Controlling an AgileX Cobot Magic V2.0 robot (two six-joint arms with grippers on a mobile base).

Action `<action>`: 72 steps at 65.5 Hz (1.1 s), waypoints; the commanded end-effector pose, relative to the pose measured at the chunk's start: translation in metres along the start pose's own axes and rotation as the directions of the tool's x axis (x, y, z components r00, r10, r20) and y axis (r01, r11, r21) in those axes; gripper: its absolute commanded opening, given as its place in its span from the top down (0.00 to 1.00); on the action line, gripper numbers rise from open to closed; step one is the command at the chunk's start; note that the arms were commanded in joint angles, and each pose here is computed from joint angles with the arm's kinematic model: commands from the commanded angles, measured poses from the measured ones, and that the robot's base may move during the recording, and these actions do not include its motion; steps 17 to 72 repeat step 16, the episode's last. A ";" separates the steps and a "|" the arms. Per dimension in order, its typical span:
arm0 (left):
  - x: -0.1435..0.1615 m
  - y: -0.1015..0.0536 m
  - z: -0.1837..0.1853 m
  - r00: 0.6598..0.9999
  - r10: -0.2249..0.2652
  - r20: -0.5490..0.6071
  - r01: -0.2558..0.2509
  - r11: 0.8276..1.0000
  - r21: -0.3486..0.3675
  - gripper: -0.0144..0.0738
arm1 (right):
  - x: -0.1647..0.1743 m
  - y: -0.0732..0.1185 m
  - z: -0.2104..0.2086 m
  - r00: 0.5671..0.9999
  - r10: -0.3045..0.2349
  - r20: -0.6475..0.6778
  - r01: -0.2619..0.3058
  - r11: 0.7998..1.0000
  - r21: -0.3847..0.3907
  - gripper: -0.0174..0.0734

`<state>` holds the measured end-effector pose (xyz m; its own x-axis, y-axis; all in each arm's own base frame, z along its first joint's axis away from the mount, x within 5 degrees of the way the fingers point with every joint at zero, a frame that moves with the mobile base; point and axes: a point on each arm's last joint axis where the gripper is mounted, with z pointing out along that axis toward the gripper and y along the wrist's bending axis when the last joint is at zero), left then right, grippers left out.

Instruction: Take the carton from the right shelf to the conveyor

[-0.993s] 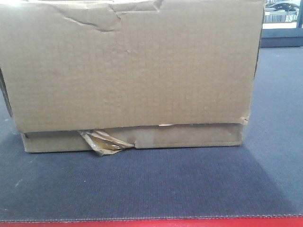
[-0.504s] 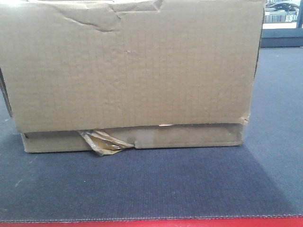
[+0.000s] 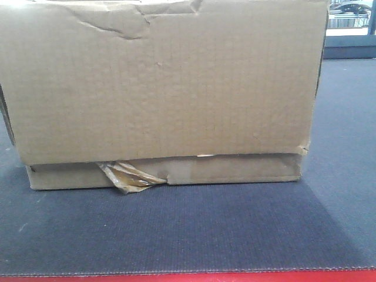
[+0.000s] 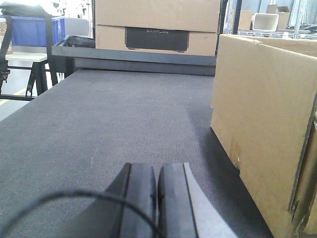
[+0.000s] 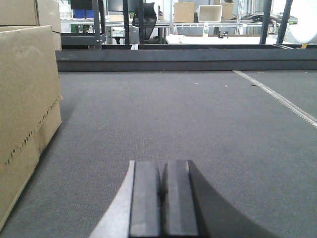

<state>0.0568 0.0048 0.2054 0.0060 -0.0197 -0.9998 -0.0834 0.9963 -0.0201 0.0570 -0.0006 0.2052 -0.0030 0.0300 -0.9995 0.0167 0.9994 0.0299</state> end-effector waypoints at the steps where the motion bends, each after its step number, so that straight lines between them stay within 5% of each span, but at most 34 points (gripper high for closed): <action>1: -0.002 0.000 -0.001 1.000 -0.004 0.021 0.004 1.000 -0.002 0.82 | -0.002 0.000 -0.001 1.000 -0.009 0.024 0.009 1.000 0.001 0.88; 72: -0.002 0.000 -0.001 1.000 -0.004 0.021 0.004 1.000 -0.002 0.82 | -0.002 0.000 -0.001 1.000 -0.009 0.024 0.009 1.000 0.001 0.88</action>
